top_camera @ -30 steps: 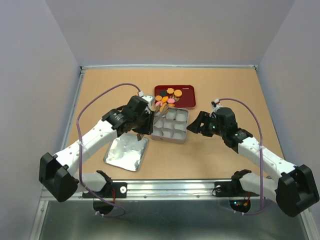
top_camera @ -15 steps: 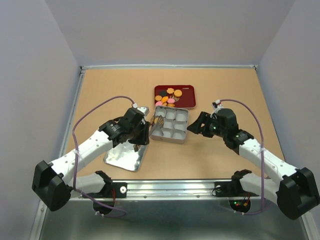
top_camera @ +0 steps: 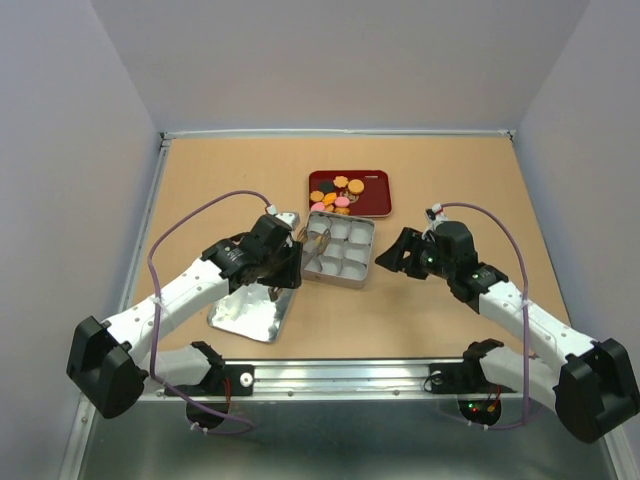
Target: Pack the cookies
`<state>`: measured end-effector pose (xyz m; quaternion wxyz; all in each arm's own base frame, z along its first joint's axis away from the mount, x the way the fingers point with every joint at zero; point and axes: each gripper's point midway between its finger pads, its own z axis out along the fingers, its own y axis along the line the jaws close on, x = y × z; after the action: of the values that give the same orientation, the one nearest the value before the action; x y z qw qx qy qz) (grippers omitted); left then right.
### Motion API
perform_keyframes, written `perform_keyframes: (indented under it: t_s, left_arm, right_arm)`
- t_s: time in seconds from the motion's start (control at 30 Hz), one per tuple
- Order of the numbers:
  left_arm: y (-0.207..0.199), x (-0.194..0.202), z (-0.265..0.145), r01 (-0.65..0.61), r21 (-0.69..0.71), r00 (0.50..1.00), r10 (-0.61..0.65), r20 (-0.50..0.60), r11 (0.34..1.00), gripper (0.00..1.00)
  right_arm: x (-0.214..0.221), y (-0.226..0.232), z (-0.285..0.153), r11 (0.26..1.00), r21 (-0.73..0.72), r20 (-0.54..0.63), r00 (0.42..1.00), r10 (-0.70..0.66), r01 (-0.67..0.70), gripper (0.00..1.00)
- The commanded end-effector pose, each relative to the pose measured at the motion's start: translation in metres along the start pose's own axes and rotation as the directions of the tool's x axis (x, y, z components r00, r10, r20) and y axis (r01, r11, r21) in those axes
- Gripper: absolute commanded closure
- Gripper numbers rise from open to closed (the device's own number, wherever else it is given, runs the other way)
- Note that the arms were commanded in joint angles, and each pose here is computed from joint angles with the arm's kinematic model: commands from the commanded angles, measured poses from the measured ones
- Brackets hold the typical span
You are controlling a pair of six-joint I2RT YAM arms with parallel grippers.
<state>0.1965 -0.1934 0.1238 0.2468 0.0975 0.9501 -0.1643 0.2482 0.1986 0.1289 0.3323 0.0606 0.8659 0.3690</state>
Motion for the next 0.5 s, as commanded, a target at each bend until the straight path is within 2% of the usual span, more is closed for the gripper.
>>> perform_keyframes:
  t_s: [0.0,0.23,0.47]
  left_arm:
    - [0.004,-0.012,-0.008,-0.004,-0.037,0.999,0.006,0.046,0.999,0.43]
    - [-0.002,-0.033,-0.025,-0.004,-0.045,0.995,0.008,0.096,0.999,0.43]
    - [-0.018,-0.1,-0.049,-0.062,-0.081,0.972,0.079,0.22,0.995,0.42]
  right_arm:
    - [-0.003,0.003,-0.001,1.0,-0.021,0.021,1.0,-0.007,0.007,0.28]
    - [-0.001,0.0,-0.001,1.0,-0.016,0.016,1.0,-0.008,0.008,0.28]
    - [0.001,-0.003,0.002,1.0,-0.006,0.008,1.0,-0.012,0.012,0.28]
